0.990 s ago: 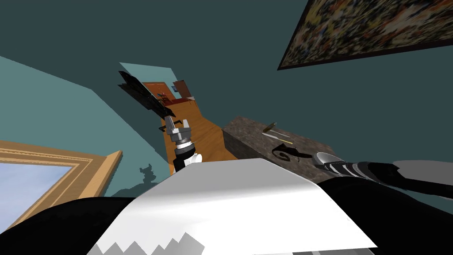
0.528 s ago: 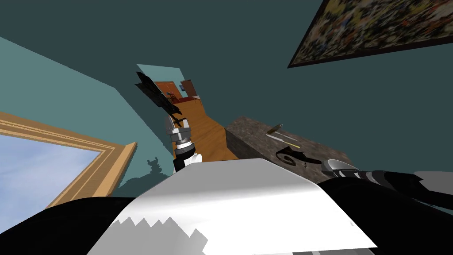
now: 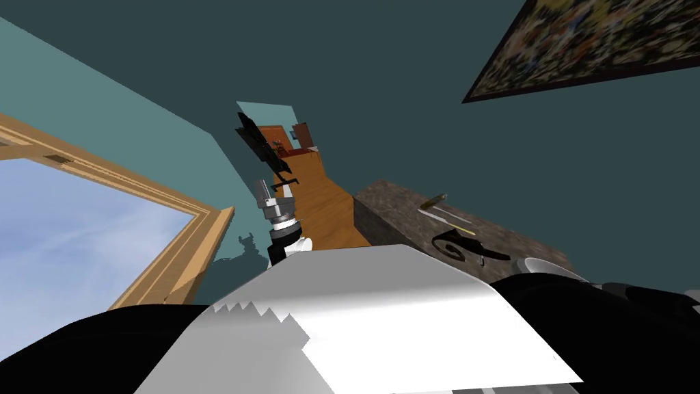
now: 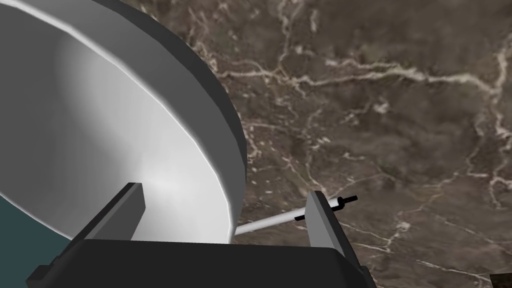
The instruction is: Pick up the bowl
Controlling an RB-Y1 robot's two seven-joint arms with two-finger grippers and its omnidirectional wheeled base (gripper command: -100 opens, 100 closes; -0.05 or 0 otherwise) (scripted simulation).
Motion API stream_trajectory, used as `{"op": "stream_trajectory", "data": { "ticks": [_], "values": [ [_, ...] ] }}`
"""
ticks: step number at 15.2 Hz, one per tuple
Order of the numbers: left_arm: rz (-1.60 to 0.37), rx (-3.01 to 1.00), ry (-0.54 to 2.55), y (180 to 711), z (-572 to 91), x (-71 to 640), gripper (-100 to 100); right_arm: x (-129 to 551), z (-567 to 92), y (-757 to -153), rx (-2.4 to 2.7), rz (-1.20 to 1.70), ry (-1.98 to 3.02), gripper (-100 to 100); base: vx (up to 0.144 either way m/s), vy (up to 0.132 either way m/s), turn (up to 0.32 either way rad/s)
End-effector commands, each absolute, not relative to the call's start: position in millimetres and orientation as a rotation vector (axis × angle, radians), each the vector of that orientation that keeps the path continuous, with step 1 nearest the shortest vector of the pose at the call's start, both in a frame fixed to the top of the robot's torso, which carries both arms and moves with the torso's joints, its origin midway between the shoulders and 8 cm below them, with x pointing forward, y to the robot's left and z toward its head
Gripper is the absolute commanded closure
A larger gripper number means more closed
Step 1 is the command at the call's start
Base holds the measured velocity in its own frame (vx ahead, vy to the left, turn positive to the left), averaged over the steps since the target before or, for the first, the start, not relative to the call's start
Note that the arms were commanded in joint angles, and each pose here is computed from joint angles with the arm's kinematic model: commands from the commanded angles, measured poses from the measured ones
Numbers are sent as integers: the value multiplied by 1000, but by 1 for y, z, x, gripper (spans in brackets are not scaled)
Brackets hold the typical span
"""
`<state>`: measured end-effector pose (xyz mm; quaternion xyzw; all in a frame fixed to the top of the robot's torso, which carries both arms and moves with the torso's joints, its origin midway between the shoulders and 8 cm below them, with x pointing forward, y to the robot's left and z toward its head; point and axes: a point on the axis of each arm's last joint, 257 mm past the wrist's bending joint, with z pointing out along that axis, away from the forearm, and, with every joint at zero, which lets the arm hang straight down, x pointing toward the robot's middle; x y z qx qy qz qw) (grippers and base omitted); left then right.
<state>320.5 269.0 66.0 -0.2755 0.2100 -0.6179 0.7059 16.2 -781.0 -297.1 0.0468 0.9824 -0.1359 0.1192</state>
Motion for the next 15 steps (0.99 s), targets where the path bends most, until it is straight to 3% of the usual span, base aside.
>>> {"op": "stream_trajectory", "data": {
  "ticks": [1,6,7,11,15],
  "values": [
    [-1373,-612,467,269,66,321,0,2,-301,-783,175,-399,2875,-100,-34,8,111],
    [-1373,-612,467,269,66,321,0,-14,-305,-785,224,-403,2878,-100,-44,13,193],
    [-1373,-612,467,269,66,321,0,-15,-306,-785,227,-403,2878,100,-11,2,0],
    [-1373,-612,467,269,66,321,0,-16,-306,-784,227,-398,2880,100,-1,0,0],
    [-1373,-612,467,269,66,320,0,13,-298,-782,143,-396,2873,100,61,-13,-294]
  ]
}}
